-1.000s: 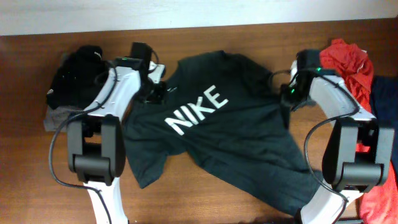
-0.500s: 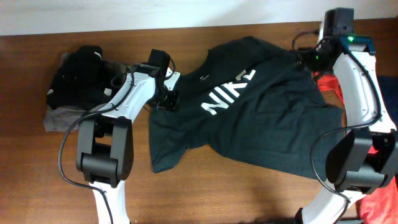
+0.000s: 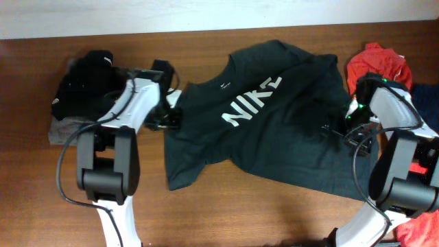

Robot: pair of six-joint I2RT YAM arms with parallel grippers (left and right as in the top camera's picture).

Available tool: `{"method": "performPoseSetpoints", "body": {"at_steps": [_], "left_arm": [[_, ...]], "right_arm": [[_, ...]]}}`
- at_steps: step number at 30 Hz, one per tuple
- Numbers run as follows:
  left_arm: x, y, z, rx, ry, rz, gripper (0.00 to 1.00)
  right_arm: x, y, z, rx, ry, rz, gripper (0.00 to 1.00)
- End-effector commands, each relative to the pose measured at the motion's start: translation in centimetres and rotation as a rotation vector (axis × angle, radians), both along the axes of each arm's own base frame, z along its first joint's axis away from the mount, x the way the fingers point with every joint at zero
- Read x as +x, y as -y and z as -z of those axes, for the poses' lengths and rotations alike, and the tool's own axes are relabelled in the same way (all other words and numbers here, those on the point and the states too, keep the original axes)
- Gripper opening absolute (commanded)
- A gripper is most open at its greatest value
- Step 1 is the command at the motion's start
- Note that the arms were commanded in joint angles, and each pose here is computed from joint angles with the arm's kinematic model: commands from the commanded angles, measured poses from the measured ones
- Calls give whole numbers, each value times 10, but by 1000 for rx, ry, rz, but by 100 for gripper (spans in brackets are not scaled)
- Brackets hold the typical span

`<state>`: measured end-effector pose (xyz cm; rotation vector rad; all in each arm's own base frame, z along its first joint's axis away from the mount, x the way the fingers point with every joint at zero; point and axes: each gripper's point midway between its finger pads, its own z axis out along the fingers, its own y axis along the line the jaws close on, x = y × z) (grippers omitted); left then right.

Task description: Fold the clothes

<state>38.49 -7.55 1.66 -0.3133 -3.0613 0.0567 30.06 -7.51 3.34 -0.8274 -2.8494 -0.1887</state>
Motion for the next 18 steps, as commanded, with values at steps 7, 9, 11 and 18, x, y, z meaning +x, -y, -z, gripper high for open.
{"method": "performPoseSetpoints", "body": {"at_steps": [7,9,11,18], "left_arm": [[-60,-1,-11,-135,-240,-103,64],[-68,8,5,-128,-239,-69,65],[-71,14,22,-129,-220,-50,65],[-37,-3,46,-30,-40,-64,64]], "right_arm": [[-15,8,-17,106,17,63,94],[-14,5,-21,119,31,63,94],[-15,4,-24,126,34,55,94],[-14,3,-24,128,43,38,95]]}}
